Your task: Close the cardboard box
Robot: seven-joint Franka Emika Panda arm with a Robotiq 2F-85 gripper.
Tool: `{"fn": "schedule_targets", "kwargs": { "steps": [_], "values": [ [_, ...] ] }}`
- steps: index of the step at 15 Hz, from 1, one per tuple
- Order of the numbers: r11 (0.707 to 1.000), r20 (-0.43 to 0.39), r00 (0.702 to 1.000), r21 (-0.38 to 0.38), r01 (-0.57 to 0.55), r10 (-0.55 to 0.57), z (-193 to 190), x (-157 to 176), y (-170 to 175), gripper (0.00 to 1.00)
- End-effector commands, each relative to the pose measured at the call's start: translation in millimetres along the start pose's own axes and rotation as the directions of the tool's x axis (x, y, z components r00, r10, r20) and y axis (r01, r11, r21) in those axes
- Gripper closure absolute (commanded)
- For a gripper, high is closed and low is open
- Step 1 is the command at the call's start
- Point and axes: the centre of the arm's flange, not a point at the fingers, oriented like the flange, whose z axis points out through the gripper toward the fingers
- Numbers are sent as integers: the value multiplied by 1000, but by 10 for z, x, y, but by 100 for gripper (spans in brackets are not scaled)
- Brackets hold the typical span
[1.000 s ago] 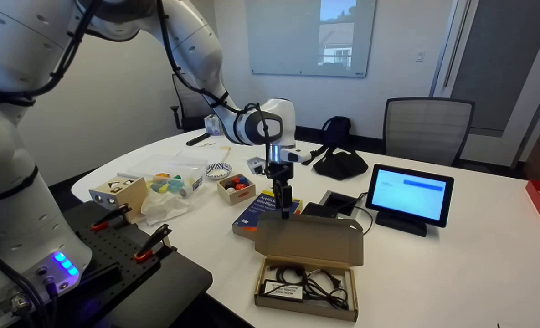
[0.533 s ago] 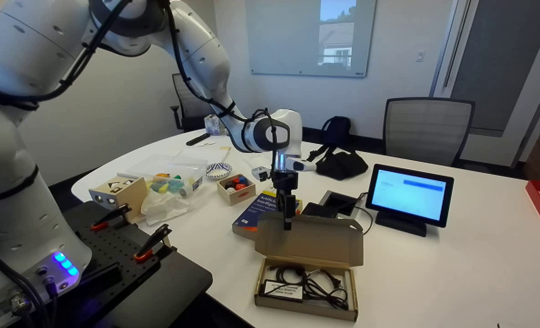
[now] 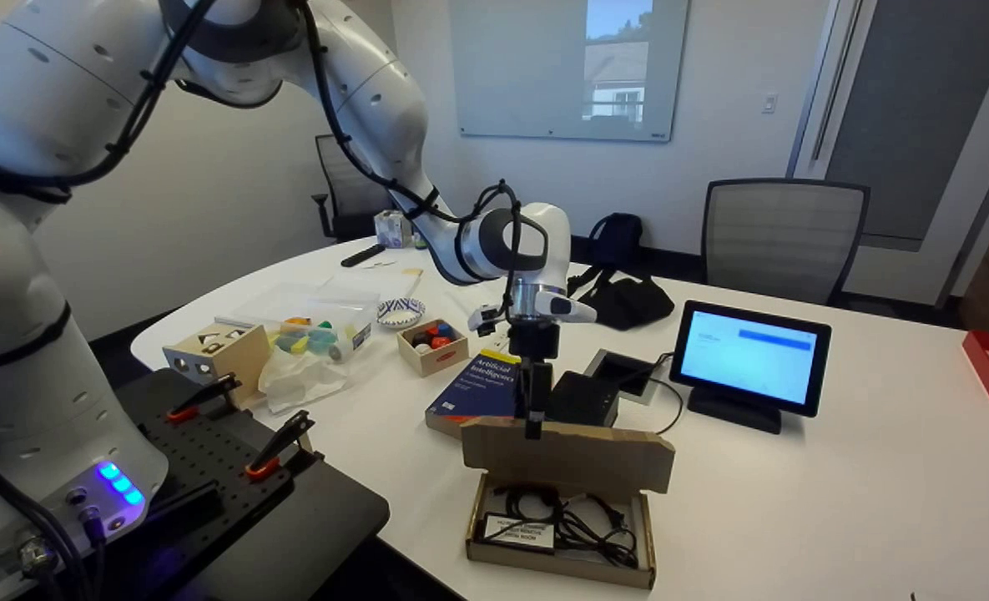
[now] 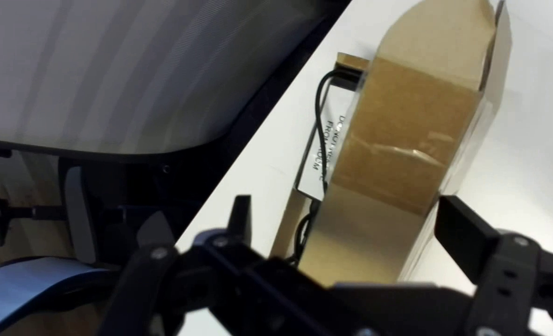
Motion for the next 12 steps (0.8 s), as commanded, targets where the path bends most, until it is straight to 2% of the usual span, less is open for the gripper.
{"fn": "schedule_targets", "kwargs": {
  "steps": [1,4,12],
  "values": [
    [998,19,999,-31,-48,49,155,-199,210,0],
    [995,20,996,-34,-90,91,416,-319,299,0],
    [979,-88,975,19,-203,204,1029,-503,424,0]
  ]
}}
